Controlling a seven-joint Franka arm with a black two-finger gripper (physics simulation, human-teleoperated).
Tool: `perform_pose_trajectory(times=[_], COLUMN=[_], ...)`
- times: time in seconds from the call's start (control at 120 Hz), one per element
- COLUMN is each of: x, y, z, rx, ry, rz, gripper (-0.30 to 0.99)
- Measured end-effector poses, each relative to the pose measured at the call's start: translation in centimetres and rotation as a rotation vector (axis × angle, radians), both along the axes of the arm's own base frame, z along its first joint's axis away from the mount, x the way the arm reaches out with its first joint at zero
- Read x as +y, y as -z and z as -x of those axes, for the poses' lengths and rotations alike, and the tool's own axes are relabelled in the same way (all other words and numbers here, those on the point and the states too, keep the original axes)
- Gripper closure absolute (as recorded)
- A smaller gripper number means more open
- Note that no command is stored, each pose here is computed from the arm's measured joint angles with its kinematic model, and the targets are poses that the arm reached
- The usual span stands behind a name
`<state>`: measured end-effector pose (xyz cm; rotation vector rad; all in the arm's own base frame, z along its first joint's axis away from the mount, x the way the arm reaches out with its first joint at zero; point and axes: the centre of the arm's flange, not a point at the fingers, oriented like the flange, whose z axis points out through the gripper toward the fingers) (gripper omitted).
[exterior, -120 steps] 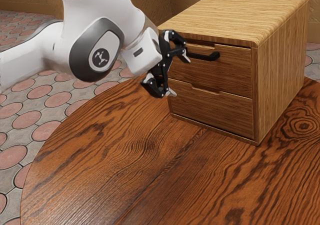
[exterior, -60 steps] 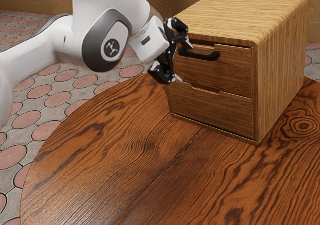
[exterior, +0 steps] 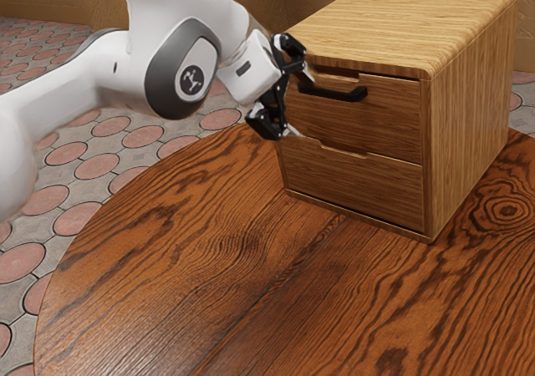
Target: Pull the drawer handle with one arm to open the drawer
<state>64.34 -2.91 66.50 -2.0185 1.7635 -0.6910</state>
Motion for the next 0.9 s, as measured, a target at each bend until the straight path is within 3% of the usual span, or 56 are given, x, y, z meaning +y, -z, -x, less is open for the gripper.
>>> perform_pose_trajectory(times=[0.9], x=[-0.3], y=[1.8], z=[-0.6], rx=[0.026], ry=[-0.008], rz=[0.041], gripper=[0.00])
